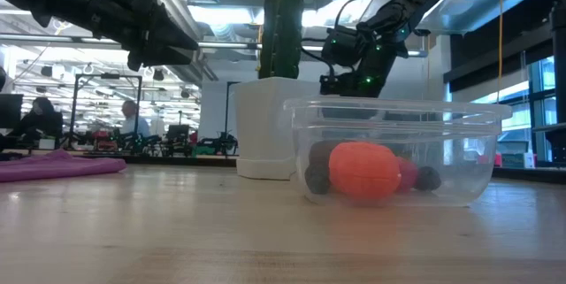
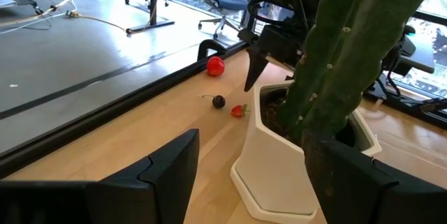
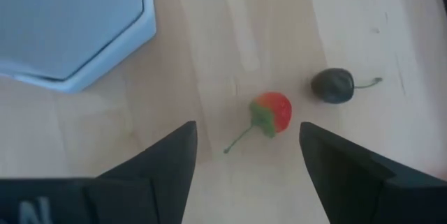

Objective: Pick and placing Produce into tupperware
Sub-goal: Put the bottom strawberry into the transparent bin

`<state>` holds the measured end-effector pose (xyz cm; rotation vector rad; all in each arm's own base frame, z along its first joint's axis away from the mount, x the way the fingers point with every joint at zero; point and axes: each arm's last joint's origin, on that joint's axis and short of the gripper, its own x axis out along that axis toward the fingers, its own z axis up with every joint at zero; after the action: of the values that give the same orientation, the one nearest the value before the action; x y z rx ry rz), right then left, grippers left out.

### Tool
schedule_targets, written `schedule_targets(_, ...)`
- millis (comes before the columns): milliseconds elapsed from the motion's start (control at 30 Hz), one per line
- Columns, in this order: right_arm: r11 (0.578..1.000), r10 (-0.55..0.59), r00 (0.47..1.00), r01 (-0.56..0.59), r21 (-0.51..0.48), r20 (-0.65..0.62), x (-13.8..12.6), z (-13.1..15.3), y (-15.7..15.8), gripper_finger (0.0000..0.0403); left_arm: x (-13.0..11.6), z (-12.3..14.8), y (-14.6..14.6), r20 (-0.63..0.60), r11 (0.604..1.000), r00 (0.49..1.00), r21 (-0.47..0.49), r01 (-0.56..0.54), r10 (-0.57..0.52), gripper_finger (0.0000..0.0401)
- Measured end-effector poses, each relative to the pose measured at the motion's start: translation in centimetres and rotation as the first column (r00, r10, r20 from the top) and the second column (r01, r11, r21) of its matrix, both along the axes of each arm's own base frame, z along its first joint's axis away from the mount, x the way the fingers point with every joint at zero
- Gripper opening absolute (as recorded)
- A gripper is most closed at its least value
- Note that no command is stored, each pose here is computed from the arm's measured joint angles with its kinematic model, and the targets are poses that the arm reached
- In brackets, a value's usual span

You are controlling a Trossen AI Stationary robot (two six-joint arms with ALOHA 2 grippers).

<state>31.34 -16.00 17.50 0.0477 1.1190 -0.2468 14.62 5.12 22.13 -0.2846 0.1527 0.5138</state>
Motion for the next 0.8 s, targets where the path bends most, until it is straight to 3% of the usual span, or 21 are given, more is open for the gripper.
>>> schedule_targets(200, 0.997, 0.071, 0.997, -0.072, -0.033, -0.014, 0.0, 0.0, 0.0, 0.0253, 0.0, 0.0, 0.0, -0.004, 1.0, 1.0, -0.001, 0.0, 0.0, 0.0244)
schedule_targets(800, 0.999, 0.043, 0.999, -0.043, -0.002, 0.007, -0.5, 0.0, -1.2, 0.0253, 0.0, 0.0, 0.0, -0.021, 1.0, 1.0, 0.03, 0.003, -0.002, 0.0244)
